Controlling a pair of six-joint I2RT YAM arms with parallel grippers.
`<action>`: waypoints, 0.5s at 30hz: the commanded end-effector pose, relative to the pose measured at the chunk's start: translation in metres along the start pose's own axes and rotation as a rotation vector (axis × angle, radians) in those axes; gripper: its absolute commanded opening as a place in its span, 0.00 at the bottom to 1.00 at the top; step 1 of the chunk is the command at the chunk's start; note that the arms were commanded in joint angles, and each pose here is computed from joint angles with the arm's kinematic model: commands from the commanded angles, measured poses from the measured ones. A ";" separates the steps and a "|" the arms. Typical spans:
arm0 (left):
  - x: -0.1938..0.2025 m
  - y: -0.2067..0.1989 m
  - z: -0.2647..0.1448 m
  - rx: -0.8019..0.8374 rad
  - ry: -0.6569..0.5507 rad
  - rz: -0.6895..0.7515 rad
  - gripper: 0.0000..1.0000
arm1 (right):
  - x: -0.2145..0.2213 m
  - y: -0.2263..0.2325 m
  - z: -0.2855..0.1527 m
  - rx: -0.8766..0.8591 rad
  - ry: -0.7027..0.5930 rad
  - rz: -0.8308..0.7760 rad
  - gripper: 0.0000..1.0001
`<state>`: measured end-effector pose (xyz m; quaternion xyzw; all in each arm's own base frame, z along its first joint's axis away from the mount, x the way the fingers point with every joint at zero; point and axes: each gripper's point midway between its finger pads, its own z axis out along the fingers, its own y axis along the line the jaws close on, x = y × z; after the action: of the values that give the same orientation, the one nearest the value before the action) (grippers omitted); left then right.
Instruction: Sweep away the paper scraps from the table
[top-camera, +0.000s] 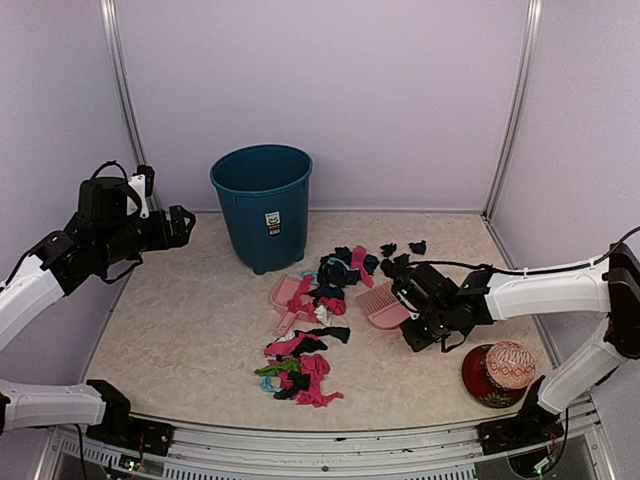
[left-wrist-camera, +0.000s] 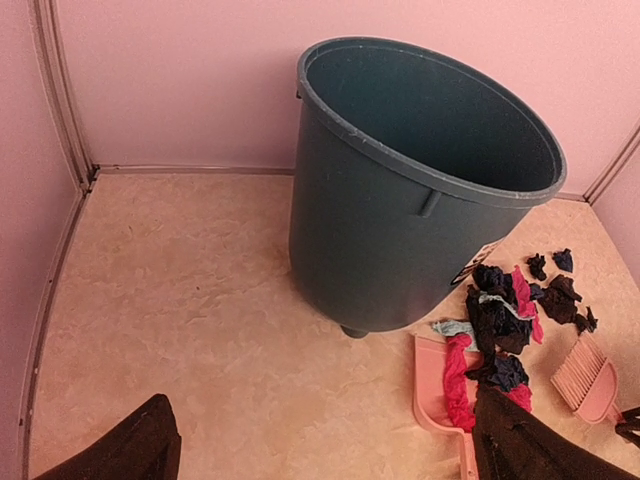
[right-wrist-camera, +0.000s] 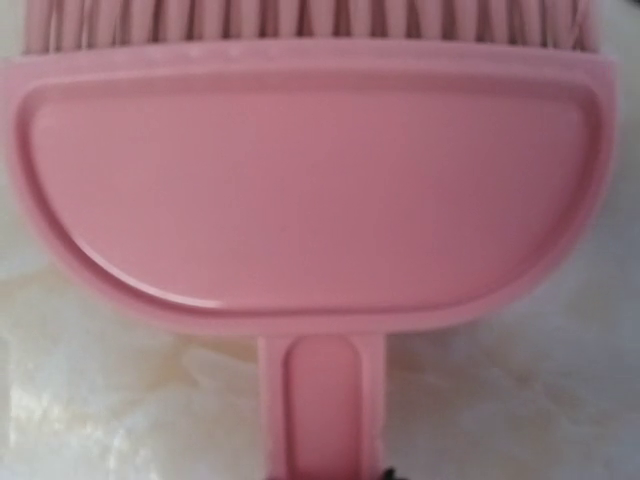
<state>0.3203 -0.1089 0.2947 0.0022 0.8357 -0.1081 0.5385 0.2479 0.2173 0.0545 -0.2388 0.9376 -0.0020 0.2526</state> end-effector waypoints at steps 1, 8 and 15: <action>-0.009 -0.009 -0.003 0.056 -0.039 -0.049 0.99 | -0.005 -0.012 -0.020 0.028 -0.061 0.024 0.00; -0.002 -0.030 -0.006 0.163 -0.014 -0.124 0.99 | -0.038 -0.006 -0.059 -0.048 -0.256 -0.035 0.00; 0.013 -0.073 -0.023 0.376 0.073 -0.204 0.99 | -0.064 0.016 -0.092 -0.154 -0.418 -0.169 0.00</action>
<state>0.3031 -0.1505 0.2963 0.0062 0.8279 -0.2340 0.5098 0.2495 0.2263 0.1388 -0.2774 0.8810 0.0623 0.3781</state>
